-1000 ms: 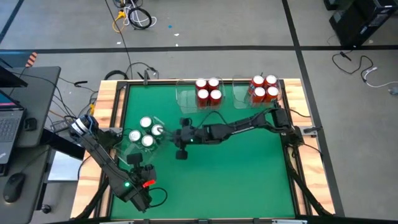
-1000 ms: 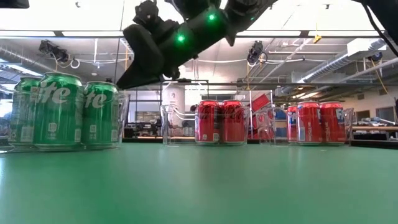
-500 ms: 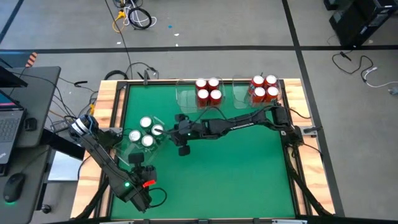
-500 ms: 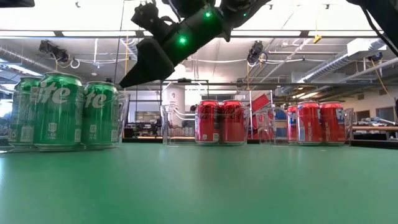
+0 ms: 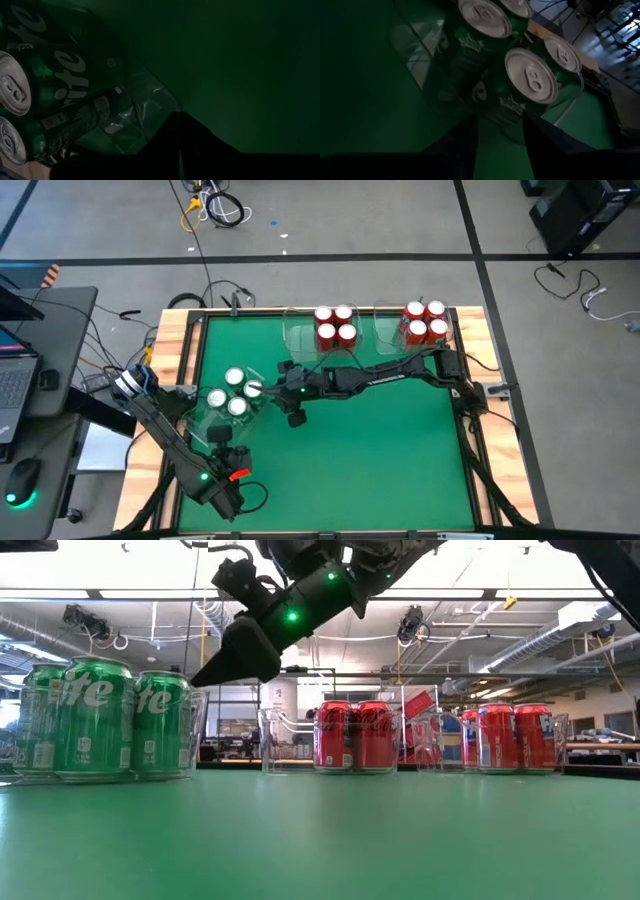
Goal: Sort soda cans
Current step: Move the left transparent bin to the left side of the center transparent bin
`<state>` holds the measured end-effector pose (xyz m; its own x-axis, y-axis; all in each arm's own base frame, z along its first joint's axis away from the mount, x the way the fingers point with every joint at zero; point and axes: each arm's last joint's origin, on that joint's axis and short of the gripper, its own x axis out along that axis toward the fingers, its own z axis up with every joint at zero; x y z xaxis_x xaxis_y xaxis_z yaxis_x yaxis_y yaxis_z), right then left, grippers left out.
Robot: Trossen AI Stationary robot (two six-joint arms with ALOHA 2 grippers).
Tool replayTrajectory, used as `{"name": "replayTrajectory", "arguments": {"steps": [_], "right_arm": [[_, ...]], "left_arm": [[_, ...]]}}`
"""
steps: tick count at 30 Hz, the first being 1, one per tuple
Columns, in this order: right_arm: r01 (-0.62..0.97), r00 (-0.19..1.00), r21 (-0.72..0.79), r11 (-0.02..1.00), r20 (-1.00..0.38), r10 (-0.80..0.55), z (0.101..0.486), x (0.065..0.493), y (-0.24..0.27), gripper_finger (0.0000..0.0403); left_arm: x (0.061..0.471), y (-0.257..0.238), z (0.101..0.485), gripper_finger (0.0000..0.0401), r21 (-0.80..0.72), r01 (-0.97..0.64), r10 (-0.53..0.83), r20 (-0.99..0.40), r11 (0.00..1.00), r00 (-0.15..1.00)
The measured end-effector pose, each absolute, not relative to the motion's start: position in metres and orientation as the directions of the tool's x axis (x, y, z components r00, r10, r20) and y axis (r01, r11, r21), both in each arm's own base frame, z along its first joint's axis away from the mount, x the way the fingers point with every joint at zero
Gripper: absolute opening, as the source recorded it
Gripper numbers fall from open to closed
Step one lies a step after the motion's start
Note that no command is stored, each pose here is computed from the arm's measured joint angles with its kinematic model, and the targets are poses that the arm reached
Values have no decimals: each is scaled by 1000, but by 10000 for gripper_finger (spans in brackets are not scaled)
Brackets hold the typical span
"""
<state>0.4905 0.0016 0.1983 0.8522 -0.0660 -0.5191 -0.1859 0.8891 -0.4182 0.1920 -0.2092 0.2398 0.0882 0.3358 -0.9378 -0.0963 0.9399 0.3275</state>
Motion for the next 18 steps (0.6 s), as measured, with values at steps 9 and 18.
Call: {"name": "replayTrajectory", "arguments": {"steps": [9,18], "right_arm": [[-225,830,-394,891,-556,-36,184,493,-8,141],[-253,778,-377,891,-627,-44,190,486,6,124]], "left_arm": [[192,-209,240,0,327,-81,334,-938,941,89],[192,-209,240,0,323,-102,331,-940,941,83]]}}
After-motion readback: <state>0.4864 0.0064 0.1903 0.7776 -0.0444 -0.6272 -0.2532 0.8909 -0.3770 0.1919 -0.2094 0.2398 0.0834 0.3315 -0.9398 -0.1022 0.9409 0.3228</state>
